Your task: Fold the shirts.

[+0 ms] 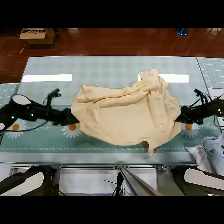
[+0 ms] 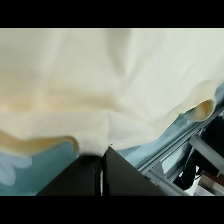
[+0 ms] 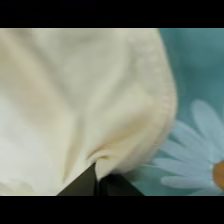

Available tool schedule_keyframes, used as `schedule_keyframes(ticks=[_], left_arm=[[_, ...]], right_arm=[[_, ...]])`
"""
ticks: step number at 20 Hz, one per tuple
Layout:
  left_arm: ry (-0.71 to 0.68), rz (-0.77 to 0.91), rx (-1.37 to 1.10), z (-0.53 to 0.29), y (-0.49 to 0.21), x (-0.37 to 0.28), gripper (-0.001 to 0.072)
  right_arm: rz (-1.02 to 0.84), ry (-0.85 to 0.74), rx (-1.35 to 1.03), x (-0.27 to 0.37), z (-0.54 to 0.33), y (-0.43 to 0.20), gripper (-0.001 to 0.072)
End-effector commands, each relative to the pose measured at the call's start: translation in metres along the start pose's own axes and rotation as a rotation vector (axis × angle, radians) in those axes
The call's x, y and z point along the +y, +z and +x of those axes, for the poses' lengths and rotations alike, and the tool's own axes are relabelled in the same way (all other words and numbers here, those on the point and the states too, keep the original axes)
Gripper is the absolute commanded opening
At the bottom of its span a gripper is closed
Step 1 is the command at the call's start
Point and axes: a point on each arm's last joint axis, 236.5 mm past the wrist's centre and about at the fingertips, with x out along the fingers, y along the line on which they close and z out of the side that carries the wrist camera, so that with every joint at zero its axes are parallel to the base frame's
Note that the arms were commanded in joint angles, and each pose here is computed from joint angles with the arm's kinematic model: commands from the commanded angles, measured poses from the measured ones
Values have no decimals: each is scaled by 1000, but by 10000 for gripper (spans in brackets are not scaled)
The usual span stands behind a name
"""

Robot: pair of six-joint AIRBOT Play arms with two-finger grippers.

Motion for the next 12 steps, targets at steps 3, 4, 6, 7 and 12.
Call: schedule_keyframes(ticks=[3, 4, 6, 7, 12], left_arm=[[-66, 412, -466, -148, 88, -153, 17], [-60, 531, -613, -202, 89, -198, 17], [-3, 758, -925, -309, 62, -281, 18], [59, 852, -1062, -353, 38, -313, 18], [395, 811, -1472, -465, -86, -351, 16]], right_arm=[[-359, 218, -479, 161, -178, 34, 43], [-458, 255, -657, 204, -234, 28, 43], [-625, 226, -1094, 273, -358, -10, 43], [-656, 213, -1268, 295, -406, -41, 42], [-645, -72, -1650, 306, -502, -177, 42]])
